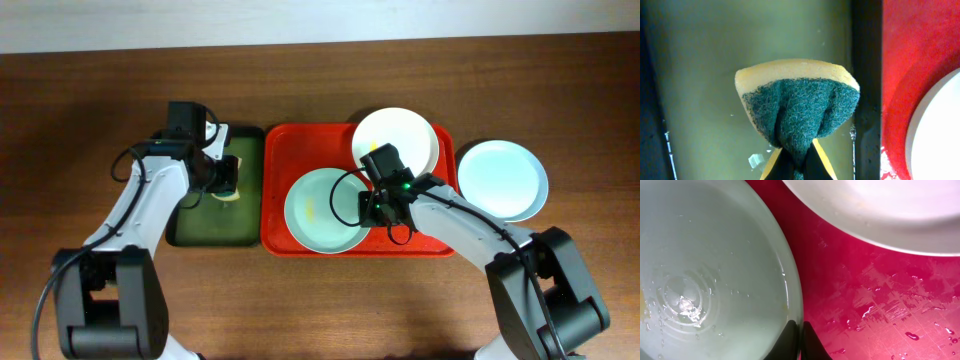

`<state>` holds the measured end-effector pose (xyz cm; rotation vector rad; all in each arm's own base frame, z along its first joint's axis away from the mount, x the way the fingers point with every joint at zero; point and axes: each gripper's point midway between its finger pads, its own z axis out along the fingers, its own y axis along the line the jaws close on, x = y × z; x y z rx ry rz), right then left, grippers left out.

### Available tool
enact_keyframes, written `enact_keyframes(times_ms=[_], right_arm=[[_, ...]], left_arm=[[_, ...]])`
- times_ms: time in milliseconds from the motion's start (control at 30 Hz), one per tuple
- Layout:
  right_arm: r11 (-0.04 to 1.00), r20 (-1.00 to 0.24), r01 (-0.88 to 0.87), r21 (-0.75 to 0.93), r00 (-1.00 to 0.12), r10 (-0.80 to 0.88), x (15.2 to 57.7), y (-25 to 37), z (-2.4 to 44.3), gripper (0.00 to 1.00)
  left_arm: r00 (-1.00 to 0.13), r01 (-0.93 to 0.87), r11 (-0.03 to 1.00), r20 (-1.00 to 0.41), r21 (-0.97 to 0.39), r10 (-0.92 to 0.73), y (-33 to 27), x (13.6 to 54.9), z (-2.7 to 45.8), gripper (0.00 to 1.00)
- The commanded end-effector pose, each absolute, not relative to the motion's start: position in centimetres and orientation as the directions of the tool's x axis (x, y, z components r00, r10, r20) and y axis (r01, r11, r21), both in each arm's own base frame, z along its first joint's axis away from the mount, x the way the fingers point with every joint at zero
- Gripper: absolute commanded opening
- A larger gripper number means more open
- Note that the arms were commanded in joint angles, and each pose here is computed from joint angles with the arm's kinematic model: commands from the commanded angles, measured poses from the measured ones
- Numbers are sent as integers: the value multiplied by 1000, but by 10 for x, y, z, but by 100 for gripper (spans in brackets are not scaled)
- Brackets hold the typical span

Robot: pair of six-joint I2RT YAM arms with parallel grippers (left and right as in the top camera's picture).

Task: Clean dirty plates on tray and stack at the side
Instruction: 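Carry the sponge with the left gripper over the pale green plate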

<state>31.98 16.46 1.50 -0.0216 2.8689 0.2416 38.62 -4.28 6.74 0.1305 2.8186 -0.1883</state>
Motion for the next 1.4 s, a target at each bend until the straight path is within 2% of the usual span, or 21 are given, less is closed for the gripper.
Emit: enact_keyframes(times_ms=[0,267,333,400,533,600,700,767,967,1367], right_arm=[[985,-262,-46,168,-965,-1,320,168,18,4],[985,-262,-46,169,-965,-1,320,168,18,4],[985,-262,-46,169,-965,-1,320,168,18,4],[984,-262,-46,169,-965,0,320,168,18,4],[984,-263,-47,174,-965,0,321,169,18,4],[983,-262,-48,176,-965,0,320,170,18,4],[983,-261,-48,176,-965,-1,320,170,18,4],[983,-261,-48,176,-965,0,320,170,18,4],[983,-259,-48,175,-966,-1,320,170,18,4],[983,-244,-22,183,-969,24,321,162,18,4]], left_arm=[[-954,85,988,-296,-131,42,-44,389,60,0],[-959,82,988,-280,-130,43,-43,389,57,0],[-963,-31,1000,-266,-1,-30,-21,389,72,0],[-960,-66,995,-276,79,-42,-15,388,84,0],[-960,21,997,-276,81,42,-50,389,108,0],[-959,41,998,-279,58,55,-66,388,113,0],[-966,102,986,-250,-129,67,-110,378,113,0],[-967,146,969,-237,-201,97,-133,371,115,0],[-940,265,941,-273,-210,204,-180,362,116,0],[-929,323,921,-260,-218,264,-224,351,96,0]])
